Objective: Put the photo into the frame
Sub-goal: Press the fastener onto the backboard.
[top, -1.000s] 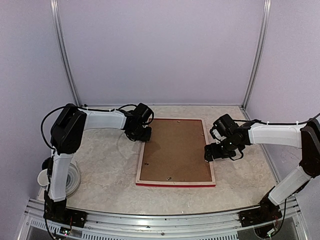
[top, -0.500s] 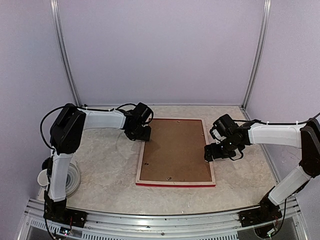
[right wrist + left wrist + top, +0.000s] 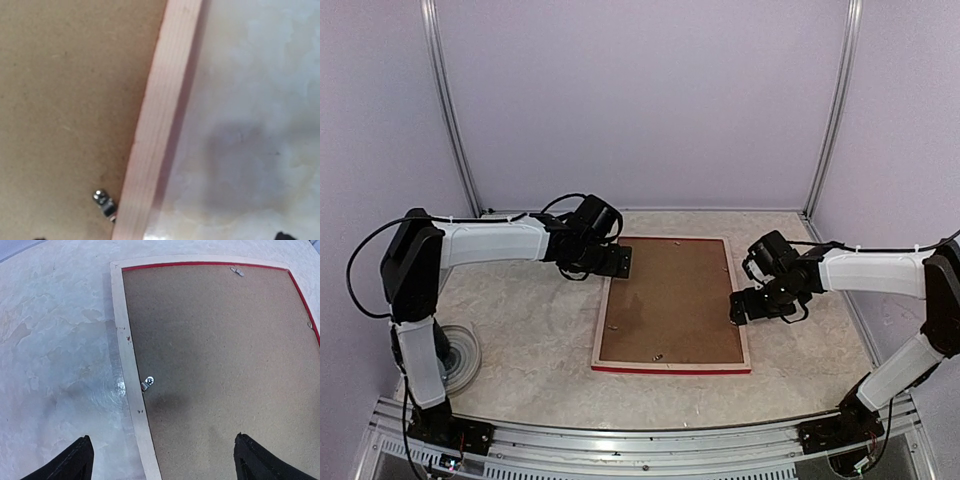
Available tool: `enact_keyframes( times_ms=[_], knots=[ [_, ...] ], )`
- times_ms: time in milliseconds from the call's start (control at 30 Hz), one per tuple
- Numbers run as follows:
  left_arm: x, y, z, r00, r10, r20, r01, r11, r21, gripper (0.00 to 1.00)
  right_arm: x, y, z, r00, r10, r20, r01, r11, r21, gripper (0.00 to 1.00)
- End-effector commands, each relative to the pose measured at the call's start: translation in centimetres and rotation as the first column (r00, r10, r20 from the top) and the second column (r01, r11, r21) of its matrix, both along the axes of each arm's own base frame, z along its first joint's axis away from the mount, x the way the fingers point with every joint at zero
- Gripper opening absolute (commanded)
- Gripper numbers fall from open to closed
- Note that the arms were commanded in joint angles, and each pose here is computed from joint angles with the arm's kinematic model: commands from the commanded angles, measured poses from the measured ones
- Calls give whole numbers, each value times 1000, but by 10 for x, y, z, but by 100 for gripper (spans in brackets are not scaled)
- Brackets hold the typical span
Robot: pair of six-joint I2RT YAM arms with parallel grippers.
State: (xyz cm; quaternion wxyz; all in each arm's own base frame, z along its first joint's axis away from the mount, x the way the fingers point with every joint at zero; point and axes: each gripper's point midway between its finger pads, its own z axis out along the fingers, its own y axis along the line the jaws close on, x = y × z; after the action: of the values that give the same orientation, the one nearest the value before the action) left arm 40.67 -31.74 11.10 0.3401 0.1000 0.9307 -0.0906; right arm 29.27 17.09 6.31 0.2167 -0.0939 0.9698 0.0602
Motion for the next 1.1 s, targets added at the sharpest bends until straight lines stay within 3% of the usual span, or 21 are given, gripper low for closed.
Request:
enact_keyframes(
  times_ms=[0, 600, 1067],
  knots=[
    [-22, -1, 1, 1000, 0, -1, 0, 1000, -2, 99, -1, -4, 8, 999, -11, 36, 12, 1000, -17, 99],
    [-106, 11, -49, 990, -54, -132, 57, 998, 15, 99, 1, -10, 19, 997, -17, 74, 19, 999, -32, 99],
    [-123, 31, -54, 990, -59, -129, 68, 995, 67, 92, -2, -12, 18, 996, -22, 81, 24, 999, -24, 99]
  ],
)
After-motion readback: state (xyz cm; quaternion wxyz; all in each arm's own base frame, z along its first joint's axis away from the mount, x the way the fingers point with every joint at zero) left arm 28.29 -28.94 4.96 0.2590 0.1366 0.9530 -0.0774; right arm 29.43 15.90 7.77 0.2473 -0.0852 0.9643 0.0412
